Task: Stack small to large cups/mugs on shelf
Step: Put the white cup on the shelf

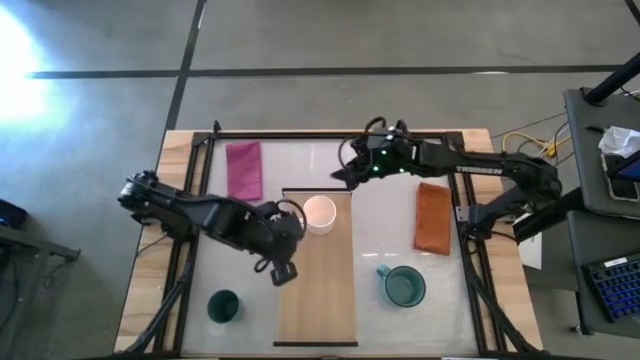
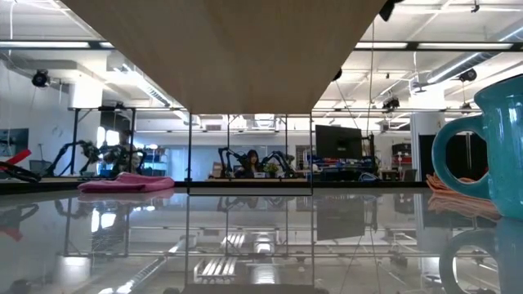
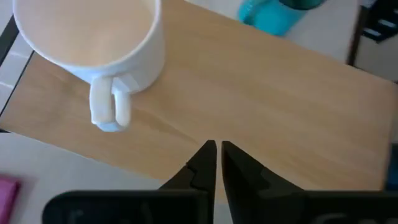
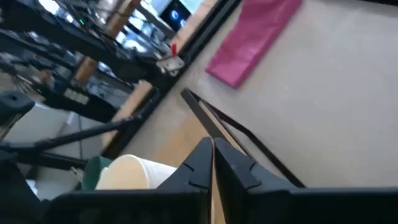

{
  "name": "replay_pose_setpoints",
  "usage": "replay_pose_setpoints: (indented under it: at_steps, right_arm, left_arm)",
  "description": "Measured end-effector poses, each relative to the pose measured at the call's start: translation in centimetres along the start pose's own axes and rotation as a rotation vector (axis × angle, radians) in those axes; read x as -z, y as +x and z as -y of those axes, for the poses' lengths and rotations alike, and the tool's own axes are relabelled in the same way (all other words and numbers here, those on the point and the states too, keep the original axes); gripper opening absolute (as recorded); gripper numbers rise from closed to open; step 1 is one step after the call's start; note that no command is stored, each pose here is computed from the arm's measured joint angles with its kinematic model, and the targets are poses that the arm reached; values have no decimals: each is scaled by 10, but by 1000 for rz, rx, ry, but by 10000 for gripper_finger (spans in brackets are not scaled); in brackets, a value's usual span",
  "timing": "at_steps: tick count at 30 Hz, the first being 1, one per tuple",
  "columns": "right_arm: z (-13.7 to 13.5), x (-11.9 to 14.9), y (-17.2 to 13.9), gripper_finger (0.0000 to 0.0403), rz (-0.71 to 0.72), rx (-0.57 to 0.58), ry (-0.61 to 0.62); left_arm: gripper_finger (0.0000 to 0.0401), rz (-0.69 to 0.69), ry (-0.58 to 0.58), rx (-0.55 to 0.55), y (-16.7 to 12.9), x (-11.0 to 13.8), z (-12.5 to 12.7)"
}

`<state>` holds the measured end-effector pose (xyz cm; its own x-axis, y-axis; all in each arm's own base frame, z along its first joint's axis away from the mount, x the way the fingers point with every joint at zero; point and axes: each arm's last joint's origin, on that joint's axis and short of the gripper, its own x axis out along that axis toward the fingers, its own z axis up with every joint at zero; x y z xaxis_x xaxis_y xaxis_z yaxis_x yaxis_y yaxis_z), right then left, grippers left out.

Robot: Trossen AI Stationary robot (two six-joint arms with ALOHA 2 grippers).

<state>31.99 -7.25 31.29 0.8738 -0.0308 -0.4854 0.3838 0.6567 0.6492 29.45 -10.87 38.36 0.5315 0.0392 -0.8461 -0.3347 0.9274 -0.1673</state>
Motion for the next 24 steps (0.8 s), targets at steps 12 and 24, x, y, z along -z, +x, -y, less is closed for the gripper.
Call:
replay_pose_setpoints:
  at_steps: [12, 24]
  right_arm:
    - [-19, 20, 18, 9, -137, 74, -77]
    - [-35, 32, 12, 9, -161, 37, -91]
  left_arm:
    - [11, 7, -47, -211, 41, 12, -10]
    - [11, 24, -89, -293, 56, 3, -31]
